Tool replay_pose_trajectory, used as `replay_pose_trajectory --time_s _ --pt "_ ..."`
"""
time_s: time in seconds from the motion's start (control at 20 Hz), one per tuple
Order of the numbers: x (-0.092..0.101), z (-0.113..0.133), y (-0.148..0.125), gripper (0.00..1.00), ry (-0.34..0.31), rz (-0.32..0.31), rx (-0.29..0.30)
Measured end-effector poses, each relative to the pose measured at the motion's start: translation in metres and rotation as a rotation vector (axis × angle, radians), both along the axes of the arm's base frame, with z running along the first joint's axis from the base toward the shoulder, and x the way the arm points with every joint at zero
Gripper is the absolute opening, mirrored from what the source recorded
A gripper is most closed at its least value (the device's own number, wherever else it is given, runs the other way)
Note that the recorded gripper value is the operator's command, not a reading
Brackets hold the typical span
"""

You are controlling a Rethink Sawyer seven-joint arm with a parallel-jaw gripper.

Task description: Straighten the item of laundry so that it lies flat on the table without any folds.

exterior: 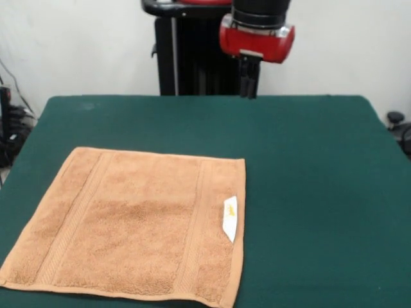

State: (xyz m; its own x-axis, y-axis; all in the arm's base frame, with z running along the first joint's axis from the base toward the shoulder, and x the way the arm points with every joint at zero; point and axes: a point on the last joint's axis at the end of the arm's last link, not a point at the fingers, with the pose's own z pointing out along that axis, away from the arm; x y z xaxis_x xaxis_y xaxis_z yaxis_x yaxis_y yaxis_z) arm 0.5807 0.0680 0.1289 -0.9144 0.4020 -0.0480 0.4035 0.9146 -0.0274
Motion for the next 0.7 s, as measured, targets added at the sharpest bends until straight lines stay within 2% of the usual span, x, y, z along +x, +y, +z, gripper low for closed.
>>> replay_pose_trajectory --time_s 0.2,0.7 --pt "0.032 0.017 -0.006 0.0 -0.054 0.003 -0.012" --pt "0.082 0.049 -0.01 0.0 -0.129 0.017 -0.022"
